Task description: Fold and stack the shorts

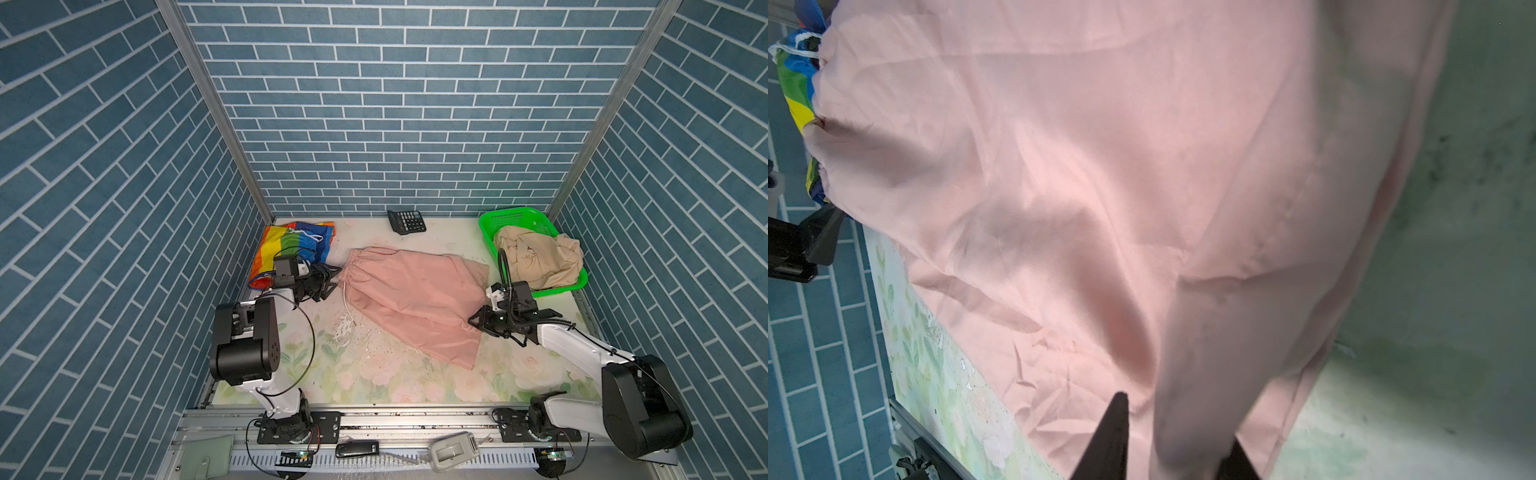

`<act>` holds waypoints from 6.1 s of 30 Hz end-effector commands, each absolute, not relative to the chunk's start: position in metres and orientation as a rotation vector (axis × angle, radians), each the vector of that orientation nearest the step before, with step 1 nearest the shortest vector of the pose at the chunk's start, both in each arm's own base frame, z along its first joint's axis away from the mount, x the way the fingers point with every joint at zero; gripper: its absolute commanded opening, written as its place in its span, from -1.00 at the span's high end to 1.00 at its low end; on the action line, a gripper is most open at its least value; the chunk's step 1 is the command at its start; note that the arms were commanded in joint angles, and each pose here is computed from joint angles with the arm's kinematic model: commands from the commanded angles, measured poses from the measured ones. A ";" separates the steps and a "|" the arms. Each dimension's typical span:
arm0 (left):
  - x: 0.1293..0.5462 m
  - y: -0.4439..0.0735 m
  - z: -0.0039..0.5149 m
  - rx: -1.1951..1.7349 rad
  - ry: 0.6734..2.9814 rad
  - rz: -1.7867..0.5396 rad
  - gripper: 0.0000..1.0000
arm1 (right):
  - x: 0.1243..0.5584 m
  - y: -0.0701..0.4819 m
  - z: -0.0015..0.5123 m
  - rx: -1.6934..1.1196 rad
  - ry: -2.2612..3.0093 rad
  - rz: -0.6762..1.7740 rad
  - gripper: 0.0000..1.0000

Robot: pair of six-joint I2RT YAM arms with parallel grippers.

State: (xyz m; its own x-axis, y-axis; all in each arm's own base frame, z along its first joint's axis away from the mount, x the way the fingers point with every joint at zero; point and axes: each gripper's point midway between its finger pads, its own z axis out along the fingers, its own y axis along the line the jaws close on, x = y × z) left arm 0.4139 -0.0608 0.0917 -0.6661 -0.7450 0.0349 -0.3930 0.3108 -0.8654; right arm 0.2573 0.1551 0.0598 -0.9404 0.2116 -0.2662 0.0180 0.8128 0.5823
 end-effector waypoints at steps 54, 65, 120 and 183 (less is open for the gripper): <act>0.378 -0.030 0.044 -1.117 2.247 -1.186 1.00 | 0.217 0.150 0.050 0.131 2.763 0.746 -0.40; 0.374 -0.031 0.041 -1.141 2.218 -1.211 1.00 | 0.290 0.110 0.044 0.268 2.759 0.679 -0.97; 0.349 -0.019 0.062 -1.172 2.097 -1.248 1.00 | 0.380 0.133 0.079 0.089 2.690 0.506 1.00; 0.433 -0.097 0.102 -0.752 2.352 -0.969 -0.99 | 0.483 0.341 0.129 -0.131 2.246 1.350 -0.97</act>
State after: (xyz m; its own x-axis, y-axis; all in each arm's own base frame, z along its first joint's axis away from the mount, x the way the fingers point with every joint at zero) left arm 0.4200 -0.1065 0.0900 -0.7561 -0.6369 -0.1506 -0.3351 0.5743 -0.7469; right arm 0.4683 0.3214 0.1099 -0.8819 0.1421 -0.4495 -0.2864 0.5959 0.7503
